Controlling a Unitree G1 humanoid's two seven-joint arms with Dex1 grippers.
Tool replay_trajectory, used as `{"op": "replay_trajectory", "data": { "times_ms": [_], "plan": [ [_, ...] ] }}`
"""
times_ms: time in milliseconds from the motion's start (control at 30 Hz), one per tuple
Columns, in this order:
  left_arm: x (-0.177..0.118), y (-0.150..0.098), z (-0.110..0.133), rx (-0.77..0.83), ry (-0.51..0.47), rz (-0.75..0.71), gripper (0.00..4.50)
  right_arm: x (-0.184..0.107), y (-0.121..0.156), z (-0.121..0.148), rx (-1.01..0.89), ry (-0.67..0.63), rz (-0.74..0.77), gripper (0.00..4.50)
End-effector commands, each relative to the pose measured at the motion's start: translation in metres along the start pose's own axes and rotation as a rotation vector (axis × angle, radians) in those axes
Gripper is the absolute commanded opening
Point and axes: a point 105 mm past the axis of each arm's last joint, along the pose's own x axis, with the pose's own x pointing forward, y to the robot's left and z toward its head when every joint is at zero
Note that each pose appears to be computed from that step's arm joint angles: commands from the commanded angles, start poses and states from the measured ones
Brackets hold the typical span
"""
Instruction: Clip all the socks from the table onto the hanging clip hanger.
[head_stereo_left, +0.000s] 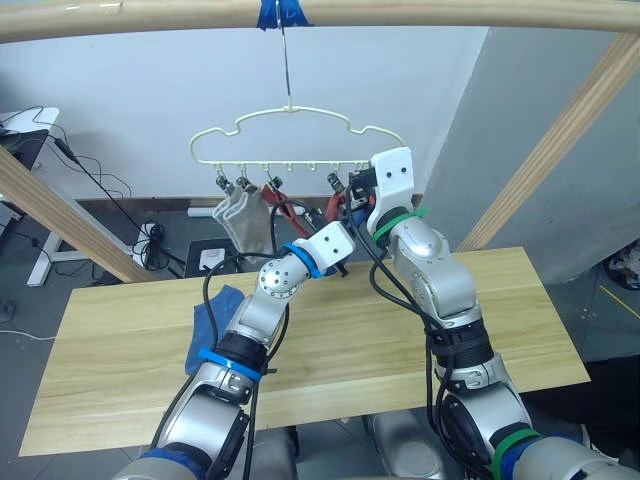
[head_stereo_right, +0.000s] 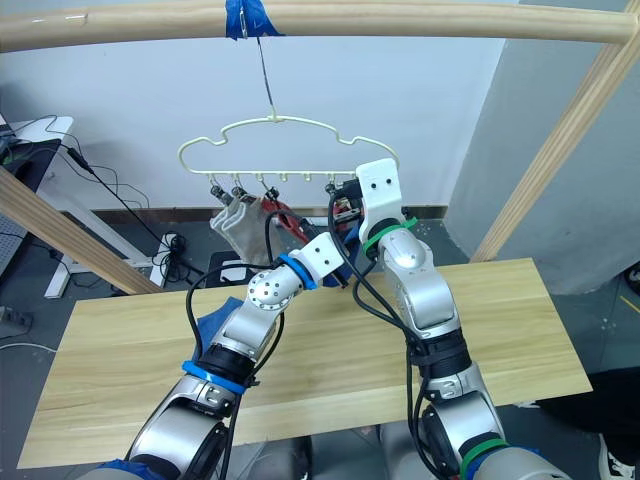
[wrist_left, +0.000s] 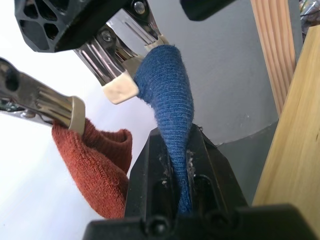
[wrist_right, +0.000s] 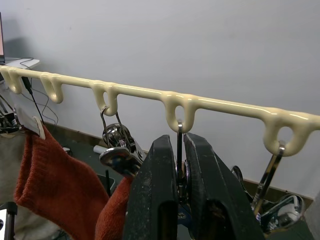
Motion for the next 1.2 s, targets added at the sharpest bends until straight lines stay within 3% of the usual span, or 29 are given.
{"op": "replay_trajectory", "data": {
  "times_ms": [33,400,700,1000,1200],
  "plan": [
    [0.005,0.008,0.019,0.018,-0.065,0.030,0.01,-0.002,0.004,0.016,-0.001,-0.053,0.016,0.00],
    [0.007,0.015,0.023,0.024,-0.077,0.067,0.01,-0.002,0.004,0.014,0.006,-0.046,0.013,0.00],
    [0.007,0.015,0.023,-0.033,-0.083,0.082,0.00,-0.006,0.004,0.019,0.007,-0.061,0.016,3.18],
    [0.007,0.013,0.023,-0.118,-0.084,0.078,0.00,-0.026,0.006,0.031,-0.010,-0.078,0.048,3.18],
    [0.004,0.008,0.024,-0.148,-0.094,0.038,1.65,-0.043,0.007,0.037,-0.025,-0.071,0.072,3.21]
  ]
}}
